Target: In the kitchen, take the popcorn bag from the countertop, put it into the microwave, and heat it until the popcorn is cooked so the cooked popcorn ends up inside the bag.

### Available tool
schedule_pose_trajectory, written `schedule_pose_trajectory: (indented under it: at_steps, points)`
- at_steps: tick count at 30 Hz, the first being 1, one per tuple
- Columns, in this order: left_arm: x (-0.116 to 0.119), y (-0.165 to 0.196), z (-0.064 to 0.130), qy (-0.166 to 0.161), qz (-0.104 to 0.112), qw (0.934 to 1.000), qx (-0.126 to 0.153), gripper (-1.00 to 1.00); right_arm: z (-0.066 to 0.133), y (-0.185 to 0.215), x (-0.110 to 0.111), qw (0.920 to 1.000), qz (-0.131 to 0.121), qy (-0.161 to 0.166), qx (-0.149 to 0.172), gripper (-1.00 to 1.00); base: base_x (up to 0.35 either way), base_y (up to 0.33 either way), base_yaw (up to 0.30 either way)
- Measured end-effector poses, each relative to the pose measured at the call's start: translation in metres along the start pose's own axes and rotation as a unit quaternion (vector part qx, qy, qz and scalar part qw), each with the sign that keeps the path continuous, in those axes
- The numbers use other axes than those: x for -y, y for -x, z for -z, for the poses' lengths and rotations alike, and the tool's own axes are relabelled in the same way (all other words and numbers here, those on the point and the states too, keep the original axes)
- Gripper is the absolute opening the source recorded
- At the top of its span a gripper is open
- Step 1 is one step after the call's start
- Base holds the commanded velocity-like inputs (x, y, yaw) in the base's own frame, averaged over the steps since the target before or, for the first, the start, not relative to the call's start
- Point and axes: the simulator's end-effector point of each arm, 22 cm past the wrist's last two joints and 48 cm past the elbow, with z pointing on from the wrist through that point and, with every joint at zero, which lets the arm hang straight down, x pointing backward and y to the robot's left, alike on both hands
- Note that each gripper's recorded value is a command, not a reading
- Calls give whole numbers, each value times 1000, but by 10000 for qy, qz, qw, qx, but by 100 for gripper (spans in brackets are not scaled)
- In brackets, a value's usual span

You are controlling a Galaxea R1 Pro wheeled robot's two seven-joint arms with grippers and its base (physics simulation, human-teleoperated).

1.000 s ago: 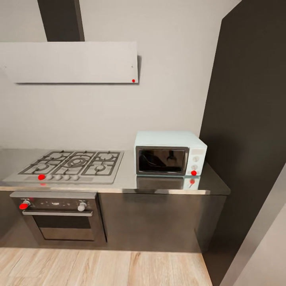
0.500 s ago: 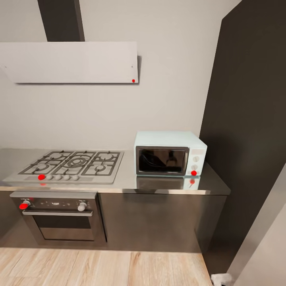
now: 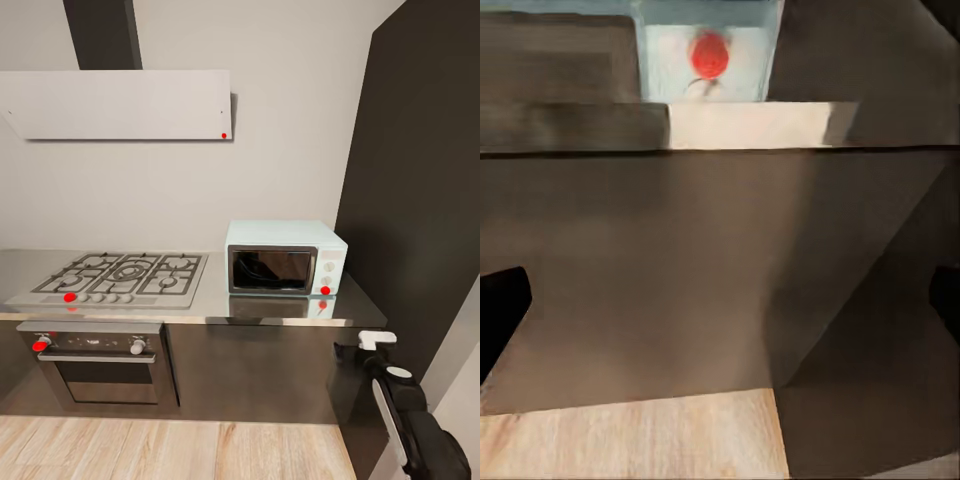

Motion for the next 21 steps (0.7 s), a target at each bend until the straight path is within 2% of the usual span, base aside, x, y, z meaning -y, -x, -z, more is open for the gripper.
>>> schedule_pose_trajectory:
  at_steps: [3, 6, 7, 9, 11, 16, 21]
  points:
    - [0, 0, 0, -1, 0, 10000, 2, 100, -3, 44, 5, 9993, -86, -105, 349, 100, 0, 0, 0]
    - [0, 0, 0, 0, 0, 10000, 2, 100, -3, 59, 4, 9983, -172, -107, 546, 100, 0, 0, 0]
    - [0, 0, 0, 4, 0, 10000, 3, 100, -2, 70, -1, 9962, -268, -64, 827, 100, 0, 0, 0]
    - [-1, 1, 0, 11, 0, 10000, 5, 100, 1, 85, -4, 9927, -298, -50, 1170, 100, 0, 0, 0]
    - [-1, 0, 0, 9, 0, 10000, 3, 100, 4, 94, -4, 9903, -311, -44, 1352, 100, 0, 0, 0]
    - [0, 0, 0, 7, 0, 10000, 3, 100, 3, 93, -5, 9899, -319, -15, 1383, 100, 0, 0, 0]
    - [-1, 1, 0, 9, -2, 10000, 5, 100, -8, 73, -8, 9929, -293, 25, 1151, 100, 0, 0, 0]
